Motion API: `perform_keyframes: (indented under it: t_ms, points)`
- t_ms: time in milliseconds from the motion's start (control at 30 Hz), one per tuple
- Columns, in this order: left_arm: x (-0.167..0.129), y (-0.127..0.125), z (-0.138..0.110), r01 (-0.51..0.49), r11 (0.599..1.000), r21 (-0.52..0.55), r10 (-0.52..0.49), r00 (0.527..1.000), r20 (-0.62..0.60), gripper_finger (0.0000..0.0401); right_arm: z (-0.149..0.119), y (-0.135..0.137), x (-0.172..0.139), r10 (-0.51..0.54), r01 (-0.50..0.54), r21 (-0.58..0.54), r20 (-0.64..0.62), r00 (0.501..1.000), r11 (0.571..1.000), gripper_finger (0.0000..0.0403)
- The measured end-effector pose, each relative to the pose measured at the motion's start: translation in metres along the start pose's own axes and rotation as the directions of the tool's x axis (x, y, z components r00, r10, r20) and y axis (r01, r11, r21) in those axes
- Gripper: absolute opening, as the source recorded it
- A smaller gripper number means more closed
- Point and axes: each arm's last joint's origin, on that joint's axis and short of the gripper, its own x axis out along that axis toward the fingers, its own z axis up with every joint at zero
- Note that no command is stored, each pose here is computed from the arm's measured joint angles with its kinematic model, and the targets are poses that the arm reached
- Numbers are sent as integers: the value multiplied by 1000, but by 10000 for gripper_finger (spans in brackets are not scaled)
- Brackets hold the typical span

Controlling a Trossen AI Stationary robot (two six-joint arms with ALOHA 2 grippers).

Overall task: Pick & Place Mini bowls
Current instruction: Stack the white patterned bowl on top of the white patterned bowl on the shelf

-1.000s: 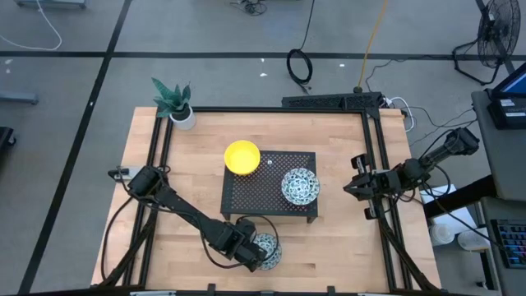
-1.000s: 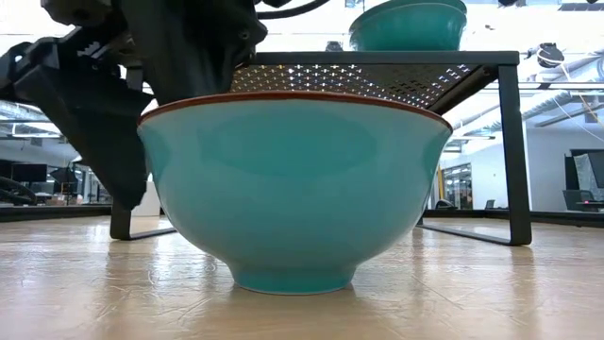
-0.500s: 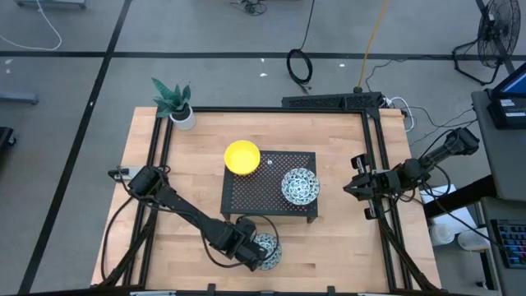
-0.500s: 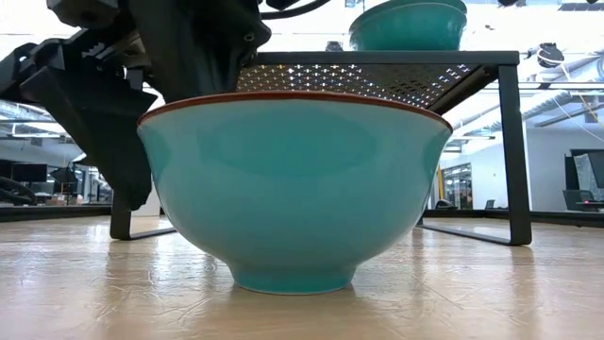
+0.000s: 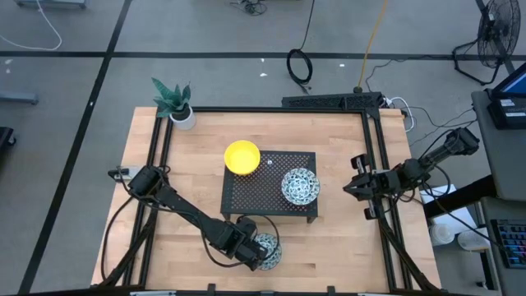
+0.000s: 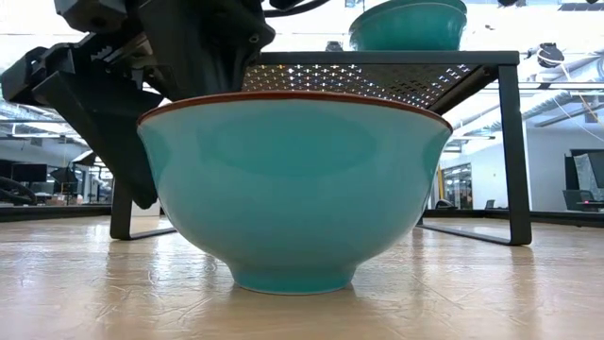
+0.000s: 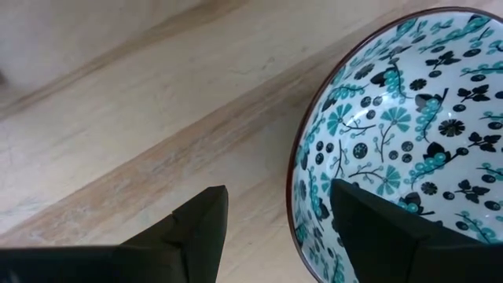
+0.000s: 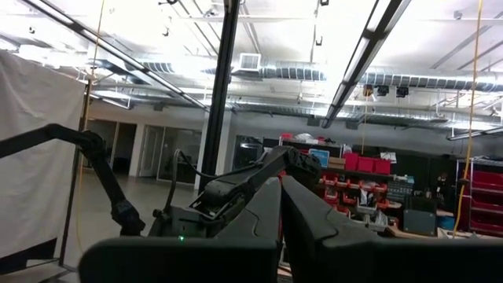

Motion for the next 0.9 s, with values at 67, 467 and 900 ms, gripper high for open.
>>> perform_keyframes:
  t_ms: [67,467,900]
  points:
    - [0,0,0,0,1000,1,0,1000,0,227,-1,0,0,1,-1,-1,-4,1000,1000,0]
    - [0,0,0,0,1000,0,0,1000,1,227,-1,0,1,1,-1,-2,-6,1000,1000,0]
    - [0,0,1,-1,1000,16,1,1000,1,227,-1,0,1,1,-1,-2,-6,1000,1000,0]
